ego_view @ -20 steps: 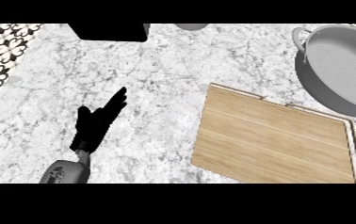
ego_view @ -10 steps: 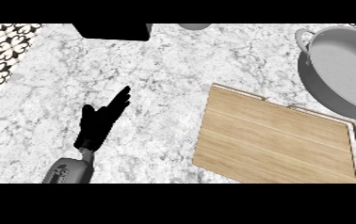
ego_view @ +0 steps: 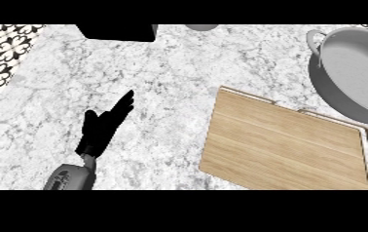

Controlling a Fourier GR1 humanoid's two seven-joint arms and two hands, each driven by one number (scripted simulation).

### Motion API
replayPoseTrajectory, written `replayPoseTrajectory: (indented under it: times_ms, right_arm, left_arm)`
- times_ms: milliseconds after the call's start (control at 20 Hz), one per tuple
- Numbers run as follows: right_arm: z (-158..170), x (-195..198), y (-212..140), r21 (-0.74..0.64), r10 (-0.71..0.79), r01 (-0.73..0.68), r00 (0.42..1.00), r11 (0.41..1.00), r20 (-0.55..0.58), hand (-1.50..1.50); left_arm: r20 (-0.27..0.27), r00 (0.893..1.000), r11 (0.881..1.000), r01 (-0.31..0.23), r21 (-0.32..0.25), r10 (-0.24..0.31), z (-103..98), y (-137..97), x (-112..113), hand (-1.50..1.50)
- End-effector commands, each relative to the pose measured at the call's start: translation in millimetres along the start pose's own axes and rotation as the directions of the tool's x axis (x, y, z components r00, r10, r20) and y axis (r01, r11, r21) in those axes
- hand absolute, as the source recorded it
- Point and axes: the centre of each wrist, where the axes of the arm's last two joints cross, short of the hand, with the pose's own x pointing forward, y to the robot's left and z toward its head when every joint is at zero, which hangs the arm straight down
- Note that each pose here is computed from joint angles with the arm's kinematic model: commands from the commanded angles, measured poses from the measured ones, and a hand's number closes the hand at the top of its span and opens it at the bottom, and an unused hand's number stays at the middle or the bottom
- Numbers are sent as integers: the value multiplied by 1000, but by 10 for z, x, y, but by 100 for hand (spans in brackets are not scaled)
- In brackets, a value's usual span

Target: Pick the bell pepper from the tray and place it in the pot

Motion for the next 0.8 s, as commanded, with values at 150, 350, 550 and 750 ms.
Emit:
replayPoseTrajectory:
  times_ms: [150, 350, 550, 750]
  right_arm:
    - [-304, 283, 368, 191, 187, -167, 978, 967, -92, 150]
    - [-247, 236, 627, 380, 212, -98, 939, 920, -271, 150]
    - [-475, 489, 647, 463, 255, -123, 939, 878, -233, -150]
    - [-557, 607, 722, 263, -106, 149, 980, 953, -168, -150]
  left_arm:
    - [17, 1000, 1000, 9, 14, -9, -98, -118, 121, 0]
    - [20, 1000, 1000, 3, 0, -3, -58, -9, 86, 0]
    - [15, 1000, 1000, 21, 9, -21, -4, 27, 26, 0]
    - [8, 1000, 1000, 5, 7, -5, -38, -48, 37, 0]
